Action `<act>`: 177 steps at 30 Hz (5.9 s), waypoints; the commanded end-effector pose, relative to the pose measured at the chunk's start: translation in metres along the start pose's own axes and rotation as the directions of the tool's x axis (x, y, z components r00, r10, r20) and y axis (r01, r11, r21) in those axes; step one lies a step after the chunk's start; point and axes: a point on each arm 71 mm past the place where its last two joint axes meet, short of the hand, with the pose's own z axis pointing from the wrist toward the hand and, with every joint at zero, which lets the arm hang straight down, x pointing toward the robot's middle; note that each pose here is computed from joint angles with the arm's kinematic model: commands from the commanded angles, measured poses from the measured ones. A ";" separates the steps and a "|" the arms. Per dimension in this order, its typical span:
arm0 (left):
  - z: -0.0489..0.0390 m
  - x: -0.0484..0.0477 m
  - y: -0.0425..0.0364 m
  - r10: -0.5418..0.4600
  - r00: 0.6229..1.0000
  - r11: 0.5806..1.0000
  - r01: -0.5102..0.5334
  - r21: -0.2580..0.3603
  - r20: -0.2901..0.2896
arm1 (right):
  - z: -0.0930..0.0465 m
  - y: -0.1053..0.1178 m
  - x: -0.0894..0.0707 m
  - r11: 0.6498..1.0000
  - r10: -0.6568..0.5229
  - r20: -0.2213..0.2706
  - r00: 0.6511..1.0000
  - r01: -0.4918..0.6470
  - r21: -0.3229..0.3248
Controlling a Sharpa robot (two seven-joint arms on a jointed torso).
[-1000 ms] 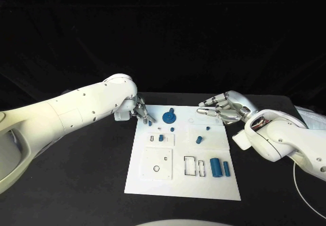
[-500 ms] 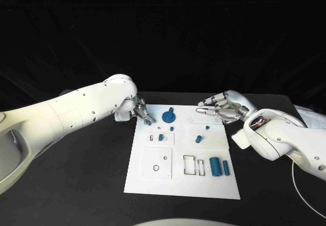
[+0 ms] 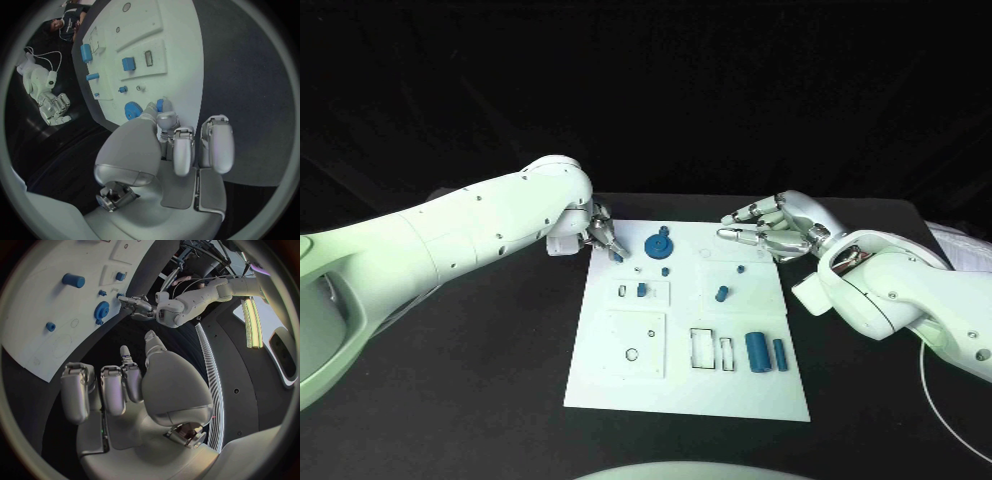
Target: Assemble the parts on the task board
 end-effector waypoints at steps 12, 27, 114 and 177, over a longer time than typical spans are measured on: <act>-0.0039 0.0045 0.0009 -0.058 0.998 0.997 0.058 0.046 -0.014 | 0.000 -0.001 0.003 1.000 -0.001 -0.025 1.000 0.001 0.002; -0.0317 0.0324 0.0122 -0.080 0.995 0.988 0.072 0.137 0.054 | -0.002 -0.003 0.002 1.000 -0.002 -0.017 1.000 0.002 0.009; -0.0235 0.0750 0.0060 0.100 0.994 0.991 -0.096 0.088 -0.036 | -0.004 -0.006 0.010 1.000 -0.019 -0.030 0.999 0.019 0.002; -0.0360 0.0611 0.0199 -0.162 0.986 0.976 0.152 0.157 0.051 | -0.002 -0.010 0.008 1.000 -0.008 -0.030 1.000 0.008 0.010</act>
